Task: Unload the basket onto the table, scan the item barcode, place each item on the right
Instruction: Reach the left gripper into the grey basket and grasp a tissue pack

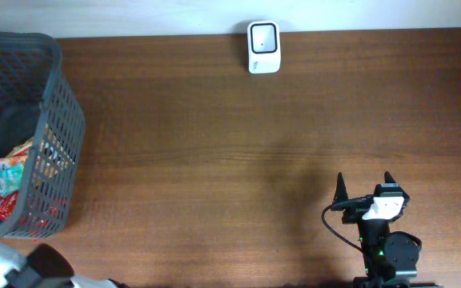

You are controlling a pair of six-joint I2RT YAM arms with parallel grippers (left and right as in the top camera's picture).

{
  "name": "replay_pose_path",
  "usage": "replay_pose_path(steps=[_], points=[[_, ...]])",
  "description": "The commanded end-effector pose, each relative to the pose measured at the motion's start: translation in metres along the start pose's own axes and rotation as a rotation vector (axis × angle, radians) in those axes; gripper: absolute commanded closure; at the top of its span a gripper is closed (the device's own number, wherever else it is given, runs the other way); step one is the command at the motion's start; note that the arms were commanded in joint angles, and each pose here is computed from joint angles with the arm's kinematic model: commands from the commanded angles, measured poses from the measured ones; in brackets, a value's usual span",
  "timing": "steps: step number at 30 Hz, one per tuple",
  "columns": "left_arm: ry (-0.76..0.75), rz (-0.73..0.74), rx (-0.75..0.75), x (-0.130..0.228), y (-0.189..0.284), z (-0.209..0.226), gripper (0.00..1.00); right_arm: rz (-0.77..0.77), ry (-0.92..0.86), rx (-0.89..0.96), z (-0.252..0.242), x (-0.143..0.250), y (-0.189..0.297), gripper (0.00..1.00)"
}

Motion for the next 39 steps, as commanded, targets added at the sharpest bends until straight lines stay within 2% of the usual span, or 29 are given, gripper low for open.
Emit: replay_pose_path(steps=[1, 3, 10, 13, 15, 17, 23, 27, 36, 38, 39], points=[[0.053, 0.122, -0.088, 0.015, -0.03, 0.013, 0.01, 0.004, 0.0, -0.01, 0.001, 0.003, 0.0, 0.02], [0.141, 0.162, -0.255, 0.023, -0.049, 0.034, 0.01, 0.004, 0.0, -0.01, 0.001, 0.003, 0.0, 0.02], [0.108, 0.462, -0.401, 0.07, -0.129, 0.047, 0.01, 0.004, 0.0, -0.01, 0.001, 0.003, 0.0, 0.02], [0.066, 0.52, -0.427, 0.085, -0.142, 0.04, 0.01, 0.004, 0.0, -0.01, 0.001, 0.003, 0.0, 0.02], [0.082, 0.514, -0.541, 0.094, -0.14, 0.044, 0.01, 0.004, 0.0, -0.011, 0.001, 0.003, 0.0, 0.02], [0.058, 0.512, -0.578, 0.098, -0.141, 0.044, 0.01, 0.004, 0.0, -0.01, 0.001, 0.003, 0.0, 0.02], [0.067, 0.563, -0.614, 0.127, -0.172, 0.055, 0.01, 0.004, 0.0, -0.011, 0.001, 0.003, 0.0, 0.02], [0.113, 0.644, -0.532, 0.158, -0.199, 0.054, 0.01, 0.004, 0.0, -0.01, 0.001, 0.003, 0.0, 0.02], [0.112, 0.544, -0.51, 0.157, -0.227, 0.059, 0.01, 0.004, 0.0, -0.011, 0.001, 0.003, 0.0, 0.01], [0.104, 0.523, -0.526, 0.154, -0.228, 0.061, 0.44, 0.004, 0.0, -0.01, 0.001, 0.003, 0.0, 0.02], [0.104, 0.524, -0.526, 0.155, -0.228, 0.061, 0.61, 0.004, 0.0, -0.01, 0.001, 0.003, 0.0, 0.02]])
Point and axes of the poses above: each gripper's point midway between its finger pads, its own y axis back along the fingers, its own z axis along the line the jaws close on, x = y × z, the point moved 5 cm from there along y, back along the fingers, and after that the axes turned 7 degrees about -y, right-handed, at the moved point
